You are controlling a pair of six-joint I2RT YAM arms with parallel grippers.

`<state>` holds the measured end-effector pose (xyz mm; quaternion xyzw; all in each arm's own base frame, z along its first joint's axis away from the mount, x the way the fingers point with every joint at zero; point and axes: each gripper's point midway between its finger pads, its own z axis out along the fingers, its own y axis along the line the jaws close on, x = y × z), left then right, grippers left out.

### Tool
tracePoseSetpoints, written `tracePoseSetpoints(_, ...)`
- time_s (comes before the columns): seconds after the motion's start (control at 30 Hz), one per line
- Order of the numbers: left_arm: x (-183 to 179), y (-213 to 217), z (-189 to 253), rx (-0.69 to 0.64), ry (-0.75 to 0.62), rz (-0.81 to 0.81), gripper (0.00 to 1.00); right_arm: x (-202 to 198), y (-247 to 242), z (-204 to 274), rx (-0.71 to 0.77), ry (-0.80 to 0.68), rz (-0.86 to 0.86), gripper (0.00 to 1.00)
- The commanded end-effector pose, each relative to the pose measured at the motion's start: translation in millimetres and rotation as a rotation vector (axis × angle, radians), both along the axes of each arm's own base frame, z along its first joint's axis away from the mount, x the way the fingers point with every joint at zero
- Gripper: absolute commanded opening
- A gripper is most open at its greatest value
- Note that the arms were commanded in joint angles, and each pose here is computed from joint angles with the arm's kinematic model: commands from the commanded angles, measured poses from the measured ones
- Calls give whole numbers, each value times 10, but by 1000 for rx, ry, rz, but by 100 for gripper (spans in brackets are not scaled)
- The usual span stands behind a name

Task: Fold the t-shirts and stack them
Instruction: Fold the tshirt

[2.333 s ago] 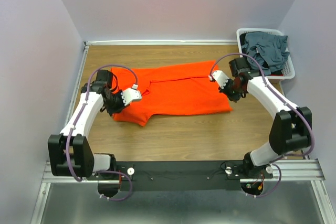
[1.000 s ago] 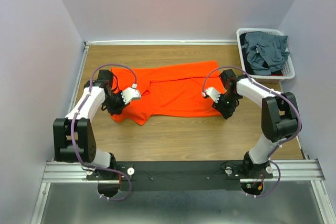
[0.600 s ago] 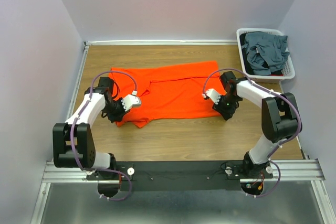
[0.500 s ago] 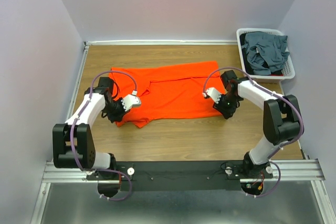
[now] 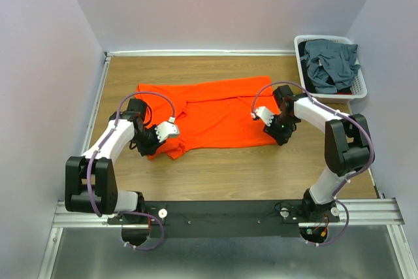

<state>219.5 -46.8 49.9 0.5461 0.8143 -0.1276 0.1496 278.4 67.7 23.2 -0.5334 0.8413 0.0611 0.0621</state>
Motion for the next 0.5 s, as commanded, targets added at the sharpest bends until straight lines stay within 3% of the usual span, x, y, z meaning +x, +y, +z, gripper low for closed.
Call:
tracePoseSetpoints(0.0, -13, 6, 103, 5, -30, -10, 30, 16, -22, -116, -26, -5, 18, 40)
tracePoseSetpoints(0.1, -40, 9, 144, 5, -34, -11, 38, -51, -35, -158, -26, 9, 20, 33)
tracePoseSetpoints(0.13, -45, 7, 171, 4, -34, -13, 39, -63, -44, -159, -29, 7, 20, 22)
tracePoseSetpoints(0.2, -49, -9, 236, -6, -44, -14, 42, -88, -62, -173, -35, 7, 20, 10)
tracePoseSetpoints(0.3, -3, -61, 357, -32, -60, -15, 44, -93, -59, -148, -32, 2, 15, 2)
tracePoseSetpoints(0.47, 3, -146, 372, -53, -44, -21, 45, -50, -41, -105, -24, -15, 11, 1)
